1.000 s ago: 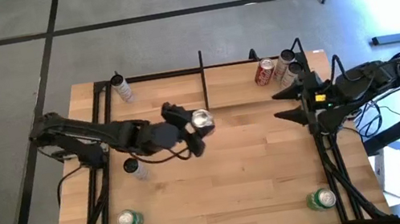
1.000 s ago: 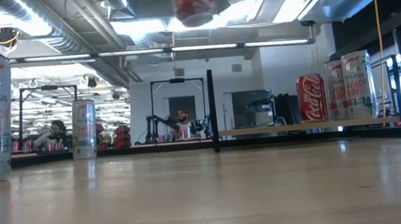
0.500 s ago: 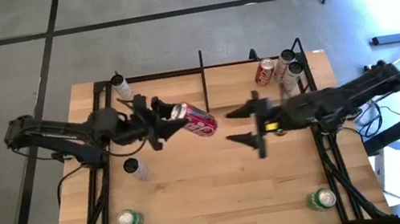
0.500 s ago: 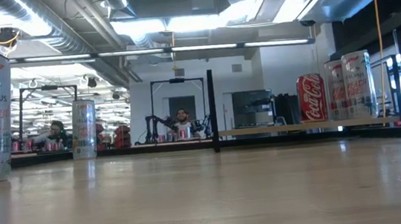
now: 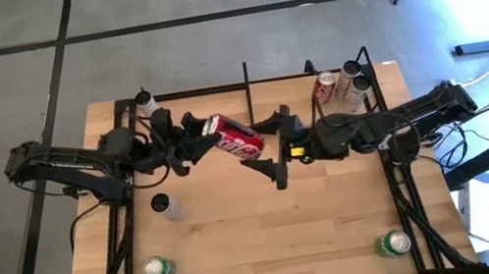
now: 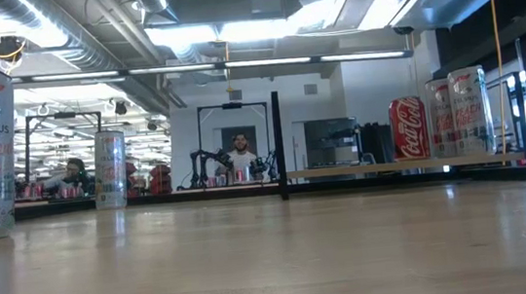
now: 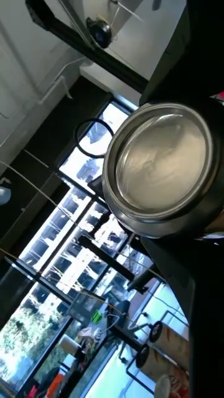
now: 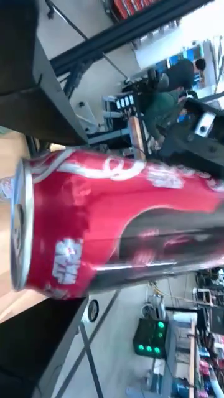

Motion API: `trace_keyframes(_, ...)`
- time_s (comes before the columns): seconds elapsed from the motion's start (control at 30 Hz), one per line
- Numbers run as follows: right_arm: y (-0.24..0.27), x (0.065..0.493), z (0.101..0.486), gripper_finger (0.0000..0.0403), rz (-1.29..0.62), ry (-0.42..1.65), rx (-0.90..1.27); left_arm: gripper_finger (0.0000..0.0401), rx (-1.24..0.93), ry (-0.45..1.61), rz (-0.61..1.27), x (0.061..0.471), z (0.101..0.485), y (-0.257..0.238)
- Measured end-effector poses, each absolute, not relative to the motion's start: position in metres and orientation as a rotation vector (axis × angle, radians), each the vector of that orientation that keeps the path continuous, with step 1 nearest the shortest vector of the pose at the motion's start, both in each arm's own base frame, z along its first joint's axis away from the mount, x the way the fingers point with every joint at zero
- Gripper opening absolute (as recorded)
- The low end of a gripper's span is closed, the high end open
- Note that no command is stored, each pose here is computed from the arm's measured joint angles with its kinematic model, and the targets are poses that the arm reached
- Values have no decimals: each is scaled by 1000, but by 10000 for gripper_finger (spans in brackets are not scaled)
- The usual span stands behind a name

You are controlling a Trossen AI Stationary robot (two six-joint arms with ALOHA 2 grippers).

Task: Place canned beverage on shelf
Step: Put the red soda can on the shelf aligned with the other red soda can

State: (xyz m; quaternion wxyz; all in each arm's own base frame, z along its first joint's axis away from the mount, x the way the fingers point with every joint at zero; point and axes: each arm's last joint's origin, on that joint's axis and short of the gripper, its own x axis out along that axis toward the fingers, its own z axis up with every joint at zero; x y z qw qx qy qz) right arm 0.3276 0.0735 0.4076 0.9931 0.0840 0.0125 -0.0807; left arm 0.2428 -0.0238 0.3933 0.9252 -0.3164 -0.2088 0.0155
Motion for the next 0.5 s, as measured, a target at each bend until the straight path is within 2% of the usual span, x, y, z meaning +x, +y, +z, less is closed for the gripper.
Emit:
trace_keyframes(0.33,68,339,423,381,-177,-103,204,270,-647,-465,17,240,398,-24)
trace_keyframes(0.5,70,337,435,381,-119,-128,181,270,-648,-481,8,239,399,-24)
